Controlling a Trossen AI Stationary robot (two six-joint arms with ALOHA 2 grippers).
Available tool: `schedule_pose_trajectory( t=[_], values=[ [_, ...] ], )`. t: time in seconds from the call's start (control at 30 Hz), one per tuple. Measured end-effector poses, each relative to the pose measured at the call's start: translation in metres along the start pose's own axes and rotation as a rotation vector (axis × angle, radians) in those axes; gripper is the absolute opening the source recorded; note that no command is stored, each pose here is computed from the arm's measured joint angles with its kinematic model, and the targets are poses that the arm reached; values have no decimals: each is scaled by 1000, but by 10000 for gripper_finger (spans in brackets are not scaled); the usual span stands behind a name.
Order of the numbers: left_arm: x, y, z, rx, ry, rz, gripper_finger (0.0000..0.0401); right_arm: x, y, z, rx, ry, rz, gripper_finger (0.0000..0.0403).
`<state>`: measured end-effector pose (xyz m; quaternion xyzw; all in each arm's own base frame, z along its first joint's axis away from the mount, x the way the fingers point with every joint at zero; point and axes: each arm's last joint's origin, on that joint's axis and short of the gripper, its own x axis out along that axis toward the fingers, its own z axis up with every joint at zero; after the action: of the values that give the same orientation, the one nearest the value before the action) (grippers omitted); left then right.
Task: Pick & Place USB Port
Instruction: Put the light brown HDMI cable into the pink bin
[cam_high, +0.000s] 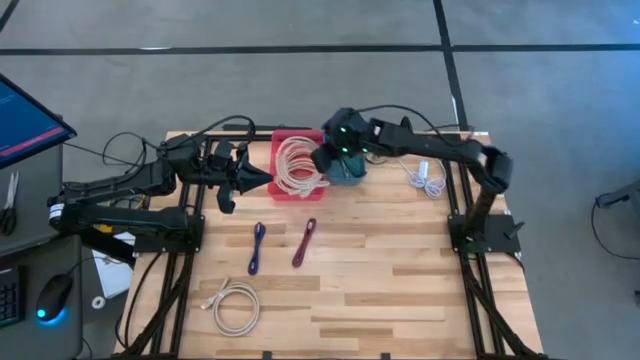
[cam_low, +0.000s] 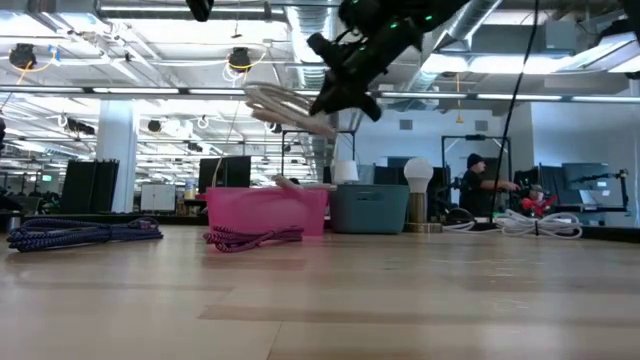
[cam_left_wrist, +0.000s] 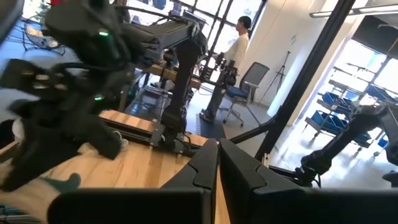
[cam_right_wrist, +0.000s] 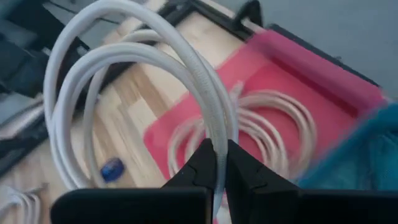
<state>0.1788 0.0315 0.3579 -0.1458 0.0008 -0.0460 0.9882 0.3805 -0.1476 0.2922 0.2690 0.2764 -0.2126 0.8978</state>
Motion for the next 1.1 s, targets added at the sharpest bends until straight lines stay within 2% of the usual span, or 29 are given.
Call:
schedule_pose_trajectory(
  t=[0.13,0.33,0.57,0.87,1.1],
  values=[
    [0,0,0,0,0,-2,16,22,-8,18,-6,27,4,4],
    [0,-1,0,-8,2,-4,16,49,-26,31,-23,111,-58,4],
    [0,-1,0,-8,2,-4,16,80,-45,30,-13,184,-103,4],
    [0,-1,0,-8,1,-4,16,104,-63,18,29,248,-143,5],
    [0,-1,0,-8,2,-4,16,102,-65,25,39,185,-152,59]
  ],
)
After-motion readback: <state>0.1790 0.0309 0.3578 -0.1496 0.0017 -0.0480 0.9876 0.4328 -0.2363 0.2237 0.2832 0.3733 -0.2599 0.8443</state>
